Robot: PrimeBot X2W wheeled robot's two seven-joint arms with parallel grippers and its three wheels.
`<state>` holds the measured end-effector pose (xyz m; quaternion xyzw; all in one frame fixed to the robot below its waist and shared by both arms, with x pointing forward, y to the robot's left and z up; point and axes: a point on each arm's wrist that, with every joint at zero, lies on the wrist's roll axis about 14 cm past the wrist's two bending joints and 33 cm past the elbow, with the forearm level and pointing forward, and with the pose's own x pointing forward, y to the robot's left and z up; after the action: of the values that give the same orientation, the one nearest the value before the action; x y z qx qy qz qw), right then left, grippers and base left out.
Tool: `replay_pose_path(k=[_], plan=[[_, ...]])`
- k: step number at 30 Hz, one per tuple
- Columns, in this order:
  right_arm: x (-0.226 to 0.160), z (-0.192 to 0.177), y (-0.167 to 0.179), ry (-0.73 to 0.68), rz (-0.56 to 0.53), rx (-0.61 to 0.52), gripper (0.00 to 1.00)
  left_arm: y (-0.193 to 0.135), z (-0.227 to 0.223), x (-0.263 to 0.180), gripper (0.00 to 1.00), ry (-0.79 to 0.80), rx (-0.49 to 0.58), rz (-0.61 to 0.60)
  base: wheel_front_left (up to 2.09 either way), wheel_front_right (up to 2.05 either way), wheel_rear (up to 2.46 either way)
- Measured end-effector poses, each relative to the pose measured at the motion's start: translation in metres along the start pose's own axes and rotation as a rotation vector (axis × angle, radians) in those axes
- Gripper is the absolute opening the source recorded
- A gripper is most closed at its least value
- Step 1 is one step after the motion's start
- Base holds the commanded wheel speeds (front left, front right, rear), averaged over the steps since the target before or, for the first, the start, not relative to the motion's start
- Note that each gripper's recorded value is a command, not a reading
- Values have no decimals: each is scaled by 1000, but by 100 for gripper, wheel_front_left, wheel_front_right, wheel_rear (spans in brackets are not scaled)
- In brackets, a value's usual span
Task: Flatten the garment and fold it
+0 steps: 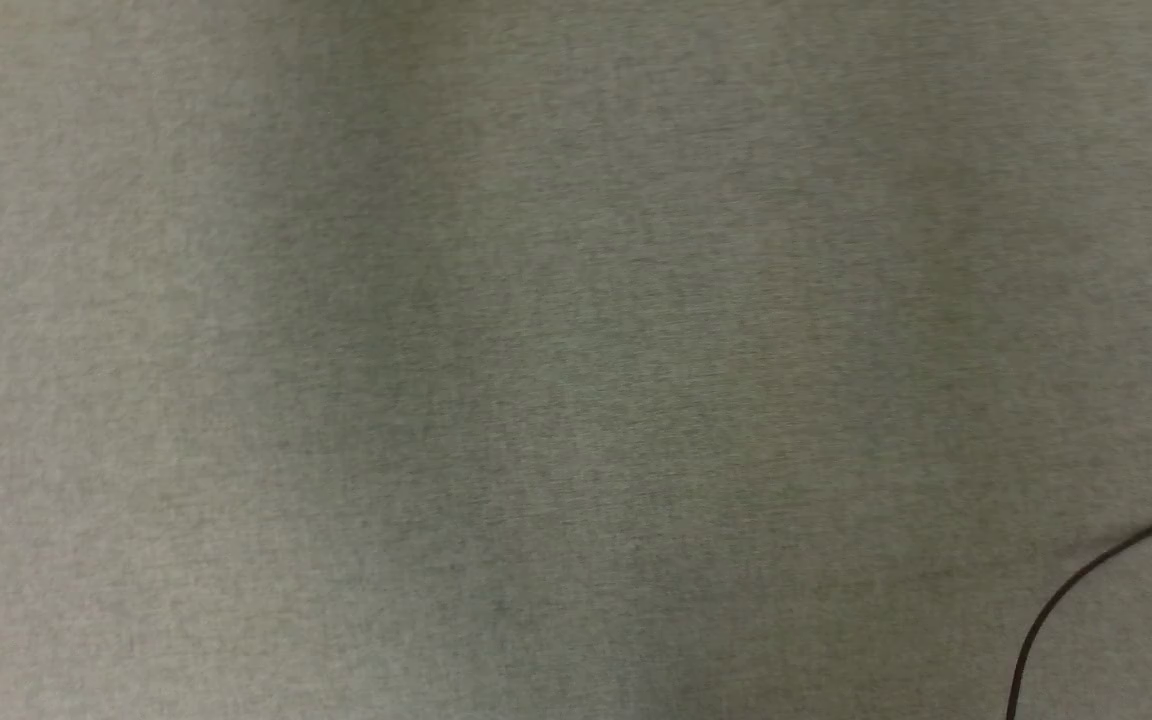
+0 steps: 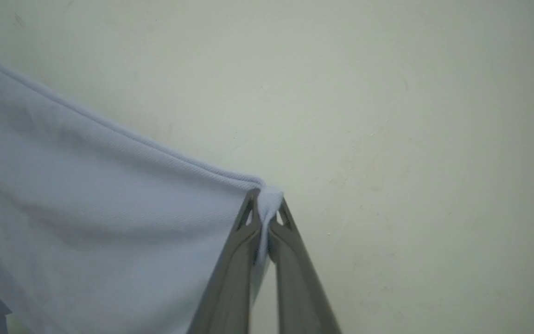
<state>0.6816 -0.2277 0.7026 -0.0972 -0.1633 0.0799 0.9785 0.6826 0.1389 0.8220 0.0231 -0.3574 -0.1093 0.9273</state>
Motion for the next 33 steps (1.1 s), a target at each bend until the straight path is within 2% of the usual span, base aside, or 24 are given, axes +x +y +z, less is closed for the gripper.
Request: replay_pose_path(k=[3,7,11,15,19,24,28,33], plan=[[-4,-35,14,52,20,38,0,3,-41,-22,0,98,1,-3,0,0,0],[-26,-88,37,156,55,88,0,-1,-98,-72,0,260,-8,-14,0,0,0],[-64,-127,60,260,92,125,0,-9,-141,-142,0,434,-31,-22,0,0,0],[-111,-151,79,355,128,153,0,-25,-165,-227,0,609,-49,-54,0,0,0],[-160,-160,97,431,176,175,0,-35,-162,-303,0,748,-69,-82,0,0,0],[-212,-152,108,487,238,177,0,-40,-134,-378,0,914,-58,-123,0,0,0],[-248,-144,109,552,274,175,0,-33,-102,-423,0,1018,-8,-139,0,0,0],[-290,-141,104,655,288,175,0,-47,-62,-463,0,1112,-44,-166,0,0,0]])
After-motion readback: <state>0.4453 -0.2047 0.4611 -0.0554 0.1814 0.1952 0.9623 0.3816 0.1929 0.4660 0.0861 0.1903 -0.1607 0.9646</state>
